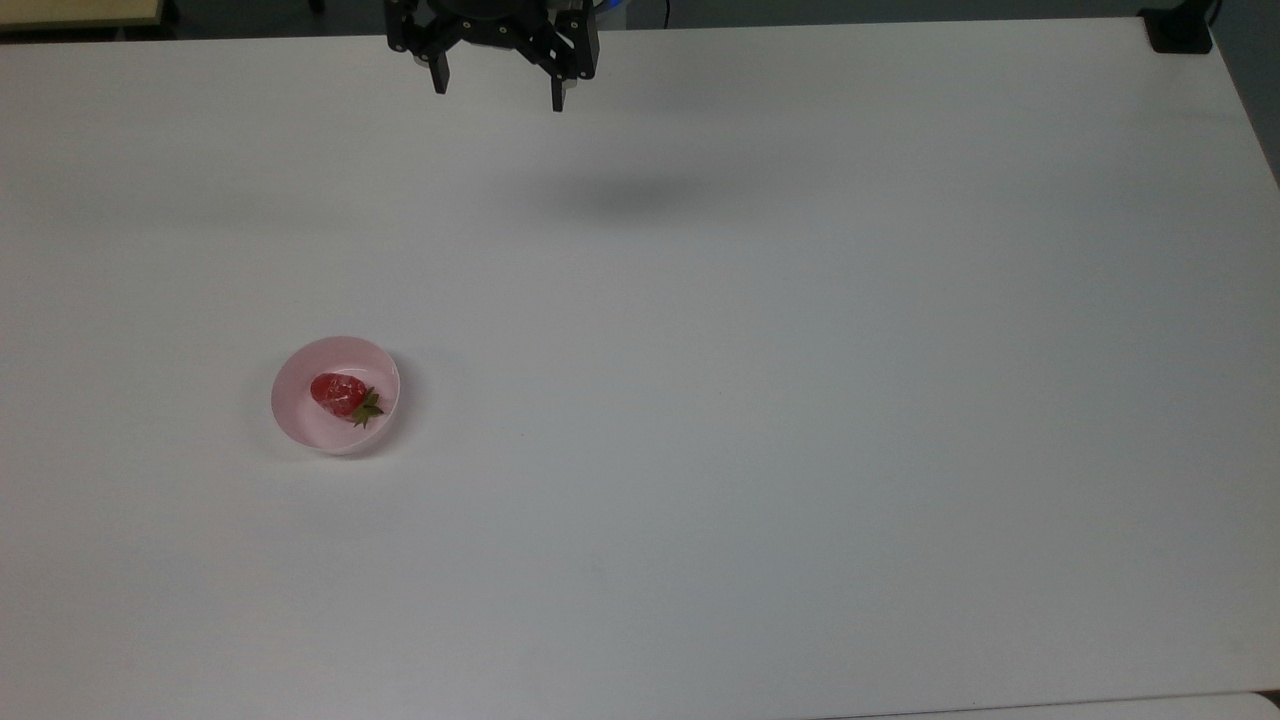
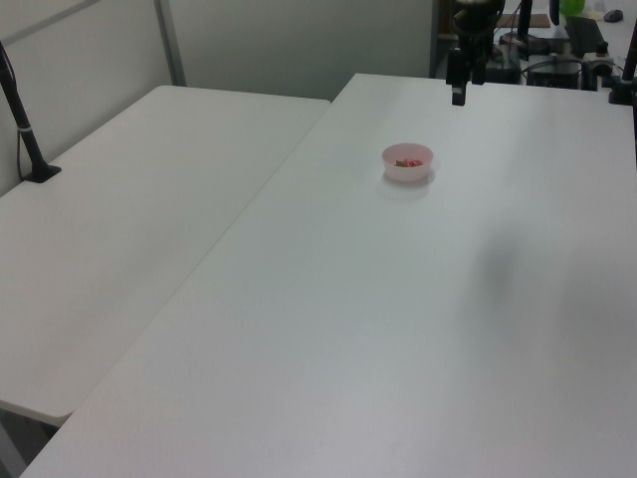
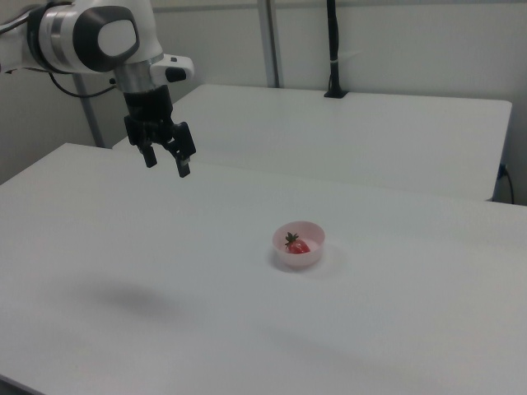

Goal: Pick up strawberry from bowl
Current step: 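Move the gripper down over the pink bowl toward the strawberry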

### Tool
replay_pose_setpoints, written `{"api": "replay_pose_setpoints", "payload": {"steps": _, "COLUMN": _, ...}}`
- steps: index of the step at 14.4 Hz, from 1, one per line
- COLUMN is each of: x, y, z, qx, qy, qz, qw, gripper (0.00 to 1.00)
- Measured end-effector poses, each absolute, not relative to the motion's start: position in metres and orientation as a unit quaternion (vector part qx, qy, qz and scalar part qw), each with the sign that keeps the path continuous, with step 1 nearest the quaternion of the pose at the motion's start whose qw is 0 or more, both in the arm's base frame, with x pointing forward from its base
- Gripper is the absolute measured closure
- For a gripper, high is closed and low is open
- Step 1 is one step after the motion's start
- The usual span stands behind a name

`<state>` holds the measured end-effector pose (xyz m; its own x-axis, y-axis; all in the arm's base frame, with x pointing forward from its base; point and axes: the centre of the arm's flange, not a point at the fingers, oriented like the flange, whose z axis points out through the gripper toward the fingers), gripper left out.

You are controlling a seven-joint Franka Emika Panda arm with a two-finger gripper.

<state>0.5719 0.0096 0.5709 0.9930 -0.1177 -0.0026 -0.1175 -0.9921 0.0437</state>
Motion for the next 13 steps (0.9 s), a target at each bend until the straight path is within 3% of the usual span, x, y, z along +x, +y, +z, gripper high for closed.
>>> {"api": "replay_pose_setpoints", "payload": {"steps": 13, "x": 0.5719, "y": 0.0014, "z": 0.5713, "qx": 0.998, "qy": -0.055, "qz": -0.003, "qw": 0.022, "gripper": 0.0}}
